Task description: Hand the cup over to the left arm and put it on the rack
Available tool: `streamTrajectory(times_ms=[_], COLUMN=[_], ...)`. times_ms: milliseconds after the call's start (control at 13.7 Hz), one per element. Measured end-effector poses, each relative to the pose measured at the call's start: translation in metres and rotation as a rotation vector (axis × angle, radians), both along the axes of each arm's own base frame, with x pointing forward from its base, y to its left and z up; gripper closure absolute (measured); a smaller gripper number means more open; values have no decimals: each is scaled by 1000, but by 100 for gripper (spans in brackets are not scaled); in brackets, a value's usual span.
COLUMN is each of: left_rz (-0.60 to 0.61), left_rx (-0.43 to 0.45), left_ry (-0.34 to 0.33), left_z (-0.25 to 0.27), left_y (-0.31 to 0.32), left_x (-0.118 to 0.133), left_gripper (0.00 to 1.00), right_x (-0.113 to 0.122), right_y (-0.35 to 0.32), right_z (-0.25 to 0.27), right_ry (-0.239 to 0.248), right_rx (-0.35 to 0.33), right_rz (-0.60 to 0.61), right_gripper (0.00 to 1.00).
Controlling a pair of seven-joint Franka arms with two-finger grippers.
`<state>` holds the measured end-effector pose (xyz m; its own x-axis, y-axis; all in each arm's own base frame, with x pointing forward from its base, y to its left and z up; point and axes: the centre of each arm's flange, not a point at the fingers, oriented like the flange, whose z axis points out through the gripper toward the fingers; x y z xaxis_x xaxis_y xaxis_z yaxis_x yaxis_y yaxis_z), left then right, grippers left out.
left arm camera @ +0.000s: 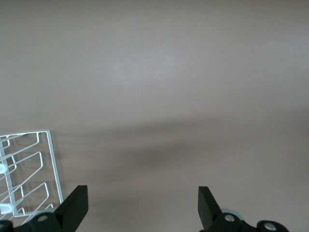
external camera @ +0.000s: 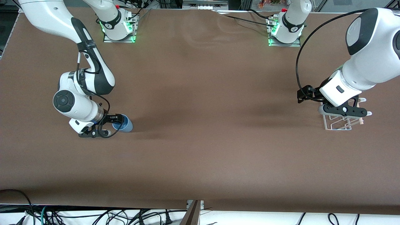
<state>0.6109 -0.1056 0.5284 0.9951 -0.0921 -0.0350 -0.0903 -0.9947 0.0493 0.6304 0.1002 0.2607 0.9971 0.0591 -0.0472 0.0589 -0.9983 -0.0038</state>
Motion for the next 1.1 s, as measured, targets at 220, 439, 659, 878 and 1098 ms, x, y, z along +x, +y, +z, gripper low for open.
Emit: streamTrajectory(times_ms=[220, 439, 659, 878, 1098], left_rz=[-21, -51, -102, -106, -81], left_rx=[-4, -6, -14, -15, -12], left_ry=[-2, 11, 12, 12, 32], left_z=[1, 1, 4, 4, -4], left_y=[-12, -28, -58, -61, -45], left_x=[-2, -7, -16, -16, -11], left_gripper=[0, 0, 0, 0, 0], right_x=[0, 0, 0, 0, 2], right_y=[0, 0, 0, 0, 3], right_z=[-6, -6, -6, -6, -2], right_ry=[-1, -1, -1, -2, -9], right_rx=[1, 1, 1, 3, 21], right_rz=[-1, -1, -2, -4, -16], right_gripper=[15, 47, 78, 95, 95])
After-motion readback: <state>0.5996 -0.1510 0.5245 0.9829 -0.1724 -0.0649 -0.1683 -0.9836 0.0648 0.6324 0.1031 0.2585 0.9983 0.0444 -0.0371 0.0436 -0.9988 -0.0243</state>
